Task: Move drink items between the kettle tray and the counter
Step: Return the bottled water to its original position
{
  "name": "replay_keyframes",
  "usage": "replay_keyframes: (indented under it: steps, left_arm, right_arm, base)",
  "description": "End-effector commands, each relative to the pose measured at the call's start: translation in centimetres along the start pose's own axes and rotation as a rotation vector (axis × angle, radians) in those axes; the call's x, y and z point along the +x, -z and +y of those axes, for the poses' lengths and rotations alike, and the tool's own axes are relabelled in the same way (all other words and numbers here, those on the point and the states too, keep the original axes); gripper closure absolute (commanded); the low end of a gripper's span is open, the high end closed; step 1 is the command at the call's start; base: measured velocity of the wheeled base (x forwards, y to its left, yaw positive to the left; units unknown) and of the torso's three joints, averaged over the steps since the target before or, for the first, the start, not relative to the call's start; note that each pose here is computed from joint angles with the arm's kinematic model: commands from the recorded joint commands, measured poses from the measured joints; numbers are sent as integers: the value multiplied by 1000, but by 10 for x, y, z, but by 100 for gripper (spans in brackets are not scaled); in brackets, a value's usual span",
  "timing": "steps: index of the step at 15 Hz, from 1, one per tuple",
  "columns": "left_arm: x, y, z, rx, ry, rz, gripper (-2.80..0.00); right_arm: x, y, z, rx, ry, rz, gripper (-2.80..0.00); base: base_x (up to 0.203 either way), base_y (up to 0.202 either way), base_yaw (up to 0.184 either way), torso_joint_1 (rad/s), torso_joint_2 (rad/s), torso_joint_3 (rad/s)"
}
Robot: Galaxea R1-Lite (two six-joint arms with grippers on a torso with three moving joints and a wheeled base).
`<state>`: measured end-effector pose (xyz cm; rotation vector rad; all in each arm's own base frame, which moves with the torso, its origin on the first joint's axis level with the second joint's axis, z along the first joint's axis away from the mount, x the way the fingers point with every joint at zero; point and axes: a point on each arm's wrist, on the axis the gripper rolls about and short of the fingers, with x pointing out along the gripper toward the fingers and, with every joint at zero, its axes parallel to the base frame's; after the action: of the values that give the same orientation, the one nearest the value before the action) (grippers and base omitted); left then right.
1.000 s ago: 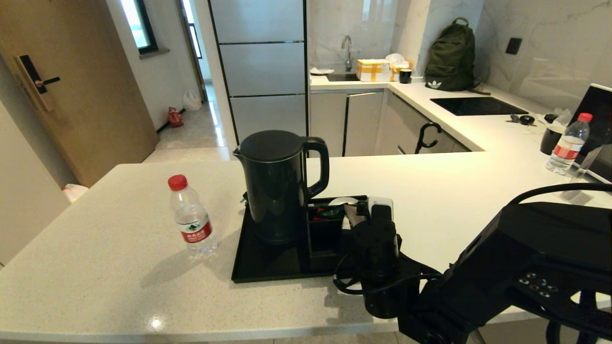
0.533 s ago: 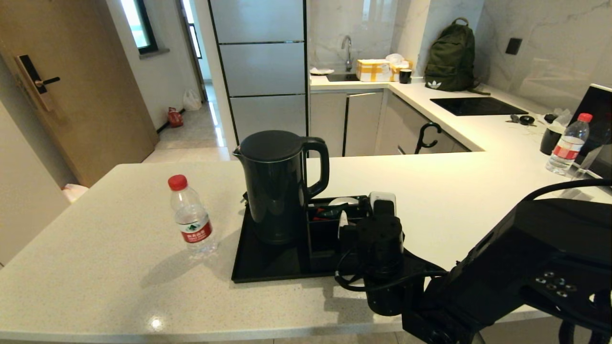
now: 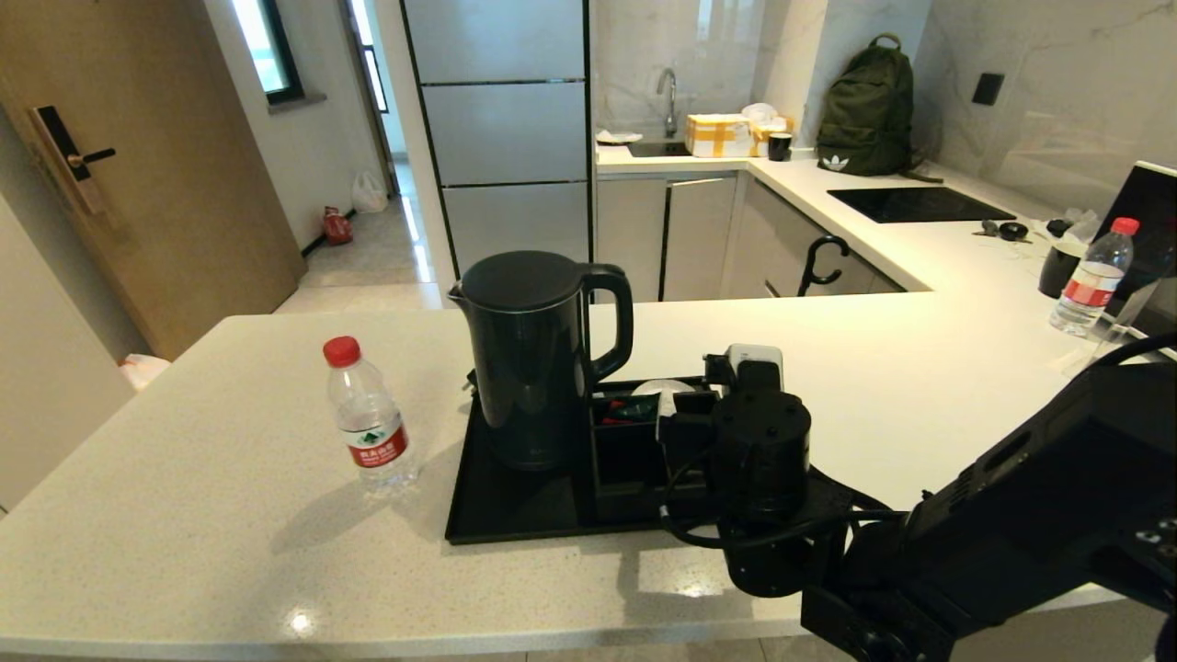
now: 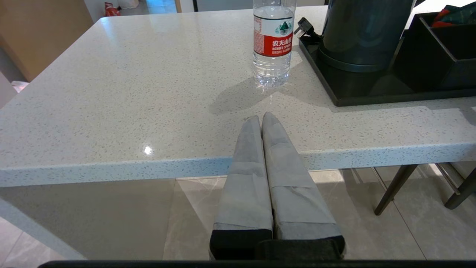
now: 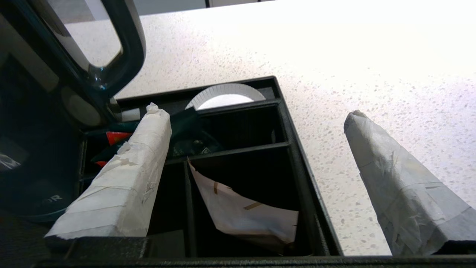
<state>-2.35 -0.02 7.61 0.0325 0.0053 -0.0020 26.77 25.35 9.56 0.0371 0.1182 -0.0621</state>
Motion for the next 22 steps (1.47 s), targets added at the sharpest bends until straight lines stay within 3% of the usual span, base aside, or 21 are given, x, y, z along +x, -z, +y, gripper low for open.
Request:
replay_keyframes:
  steps: [1,4,7,8,12,16,19,22]
  left_arm:
    - [0,0,0,0,0,1,0]
    - [0,0,0,0,0,1,0]
    - [0,0,0,0,0,1,0]
    - [0,0,0,0,0,1,0]
    - [0,0,0,0,0,1,0]
    - [0,0,0,0,0,1,0]
    - [0,0,0,0,0,1,0]
    - [0,0,0,0,0,1,0]
  right_arm:
    - [-5,-10,-5,19,4,-17,-280]
    - [-20,-43,-29,45,19,-58,-280]
    - [-23,-65,-67,45,100,-69,-280]
    - [-22,-72,-85,46,149,-71,0]
    - [-35,-101,-164,48,349,-65,0]
    - [-86,-136,-233,33,560,-106,0]
    - [-174,-159,-266,58,686,-208,0]
    - [-266,-139,-282,60,782,-250,0]
  base:
    - [0,0,0,0,0,0]
    - [0,0,0,0,0,0]
    - [0,0,0,0,0,0]
    - [0,0,0,0,0,0]
    - [0,0,0,0,0,0]
    - [0,0,0,0,0,0]
    - [0,0,0,0,0,0]
    - [0,0,0,0,0,0]
